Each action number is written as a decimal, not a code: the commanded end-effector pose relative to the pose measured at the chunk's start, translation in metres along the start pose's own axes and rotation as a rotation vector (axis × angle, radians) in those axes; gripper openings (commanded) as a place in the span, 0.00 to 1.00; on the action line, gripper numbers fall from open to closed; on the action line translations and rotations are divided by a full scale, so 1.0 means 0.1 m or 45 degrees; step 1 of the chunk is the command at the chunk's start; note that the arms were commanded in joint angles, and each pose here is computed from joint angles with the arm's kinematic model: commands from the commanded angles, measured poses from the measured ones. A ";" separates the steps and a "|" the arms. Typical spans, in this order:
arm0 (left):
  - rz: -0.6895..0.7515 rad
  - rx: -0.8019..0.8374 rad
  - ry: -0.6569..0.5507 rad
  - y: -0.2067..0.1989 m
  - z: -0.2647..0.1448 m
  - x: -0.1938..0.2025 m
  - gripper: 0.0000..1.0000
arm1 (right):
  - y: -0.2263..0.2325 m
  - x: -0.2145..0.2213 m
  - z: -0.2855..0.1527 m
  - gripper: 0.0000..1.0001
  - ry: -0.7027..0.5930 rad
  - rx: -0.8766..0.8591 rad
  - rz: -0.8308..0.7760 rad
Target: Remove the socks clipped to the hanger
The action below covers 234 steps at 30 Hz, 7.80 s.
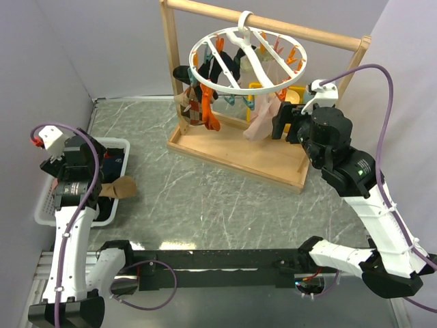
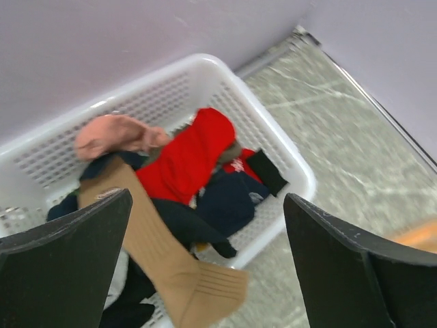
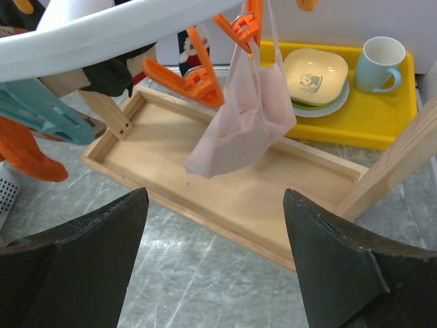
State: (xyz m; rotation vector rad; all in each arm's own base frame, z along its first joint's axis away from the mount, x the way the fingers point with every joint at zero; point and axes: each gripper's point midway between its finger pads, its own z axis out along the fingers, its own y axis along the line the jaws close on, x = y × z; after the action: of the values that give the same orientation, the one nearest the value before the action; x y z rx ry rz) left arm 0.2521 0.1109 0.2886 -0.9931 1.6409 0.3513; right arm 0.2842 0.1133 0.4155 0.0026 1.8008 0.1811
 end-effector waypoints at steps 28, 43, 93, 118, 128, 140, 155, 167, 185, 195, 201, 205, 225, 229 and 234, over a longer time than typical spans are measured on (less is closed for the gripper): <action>0.013 1.965 0.295 -2.41 -2.45 0.26 0.97 | -0.02 0.03 -0.07 0.89 0.027 -0.085 0.125; 0.045 2.036 0.258 -3.19 -2.44 0.33 0.87 | -0.02 -0.13 -0.29 0.90 -0.031 -0.139 0.144; 0.033 2.318 0.267 -3.33 -4.04 0.62 0.01 | 0.73 -0.49 -0.49 0.79 -0.019 -0.624 0.318; 0.039 2.385 0.319 -3.37 -4.39 0.81 0.01 | 0.88 -0.54 0.04 0.78 0.033 -0.552 0.299; 0.046 2.393 0.364 -3.36 -4.43 0.93 0.01 | 0.87 -0.54 0.15 0.53 0.028 -0.515 0.282; 0.078 2.384 0.491 -3.30 -4.44 1.28 0.01 | 0.83 -0.54 0.14 0.29 0.020 -0.499 0.272; 0.129 2.337 0.528 -3.16 -4.33 1.34 0.01 | 0.83 -0.49 0.17 0.35 0.032 -0.491 0.269; 0.182 1.943 0.503 -2.43 -3.55 1.06 0.01 | 0.77 -0.41 0.15 0.47 0.025 -0.476 0.267; 0.110 1.199 0.245 -0.92 -2.03 0.37 0.01 | 0.74 -0.36 0.17 0.50 0.030 -0.466 0.259; 0.080 0.681 0.056 -0.22 -1.38 0.10 0.01 | 0.66 -0.36 0.12 0.51 0.024 -0.434 0.233; 0.087 0.722 0.025 -0.29 -1.39 0.14 0.01 | 0.61 -0.35 0.10 0.51 0.027 -0.418 0.219; 0.165 0.858 0.037 -0.60 -1.55 0.32 0.01 | 0.59 -0.35 0.07 0.51 0.024 -0.415 0.220; 0.236 0.528 0.137 -0.99 -0.57 0.56 0.01 | 0.57 -0.34 0.06 0.51 0.034 -0.421 0.220; 0.153 0.305 0.084 -0.68 -0.30 0.36 0.01 | 0.58 -0.36 0.04 0.51 0.032 -0.425 0.223; -0.004 0.041 0.068 -0.29 0.03 0.21 0.01 | 0.57 -0.36 0.03 0.51 0.034 -0.423 0.215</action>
State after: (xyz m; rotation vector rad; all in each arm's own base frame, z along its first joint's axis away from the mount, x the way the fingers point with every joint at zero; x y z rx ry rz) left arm 0.2775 0.0550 0.2651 -0.7965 1.7928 0.2817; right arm 0.2954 0.1722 0.4384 -0.0796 1.8271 0.6009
